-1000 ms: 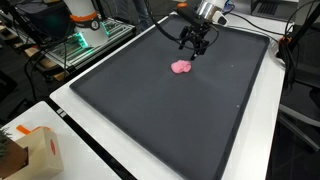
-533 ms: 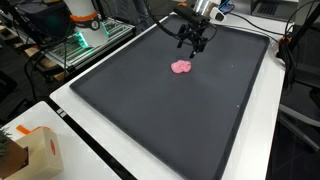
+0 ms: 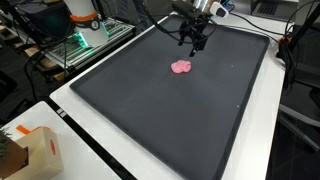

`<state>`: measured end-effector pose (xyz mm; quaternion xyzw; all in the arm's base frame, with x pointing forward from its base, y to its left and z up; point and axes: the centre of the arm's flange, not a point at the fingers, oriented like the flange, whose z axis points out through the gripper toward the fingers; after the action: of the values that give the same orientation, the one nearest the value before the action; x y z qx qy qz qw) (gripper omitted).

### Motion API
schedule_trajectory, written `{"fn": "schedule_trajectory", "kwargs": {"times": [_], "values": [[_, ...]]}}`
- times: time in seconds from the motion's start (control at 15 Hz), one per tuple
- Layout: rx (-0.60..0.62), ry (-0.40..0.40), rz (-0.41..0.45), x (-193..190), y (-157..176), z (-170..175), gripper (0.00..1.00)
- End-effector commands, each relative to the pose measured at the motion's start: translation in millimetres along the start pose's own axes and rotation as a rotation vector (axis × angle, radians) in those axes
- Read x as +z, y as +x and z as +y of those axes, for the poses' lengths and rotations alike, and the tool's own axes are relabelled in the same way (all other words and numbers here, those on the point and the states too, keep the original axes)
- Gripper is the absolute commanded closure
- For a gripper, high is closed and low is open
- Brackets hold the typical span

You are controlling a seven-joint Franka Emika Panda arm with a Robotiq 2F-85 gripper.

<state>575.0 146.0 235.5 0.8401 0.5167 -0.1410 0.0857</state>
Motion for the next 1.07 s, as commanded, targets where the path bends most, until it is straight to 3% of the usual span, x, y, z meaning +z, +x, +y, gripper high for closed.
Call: {"fn": "schedule_trajectory", "kwargs": {"times": [0.0, 0.6, 0.93, 1.0], "values": [[0.090, 0.065, 0.058, -15.4, -29.2, 9.8, 0.00], [0.365, 0.134, 0.213, -69.4, -85.0, 36.7, 0.00], [0.435, 0.107, 0.266, -102.0, -103.8, 35.7, 0.00], [0.400, 0.093, 0.260, -96.0, -91.4, 47.7, 0.00]]}}
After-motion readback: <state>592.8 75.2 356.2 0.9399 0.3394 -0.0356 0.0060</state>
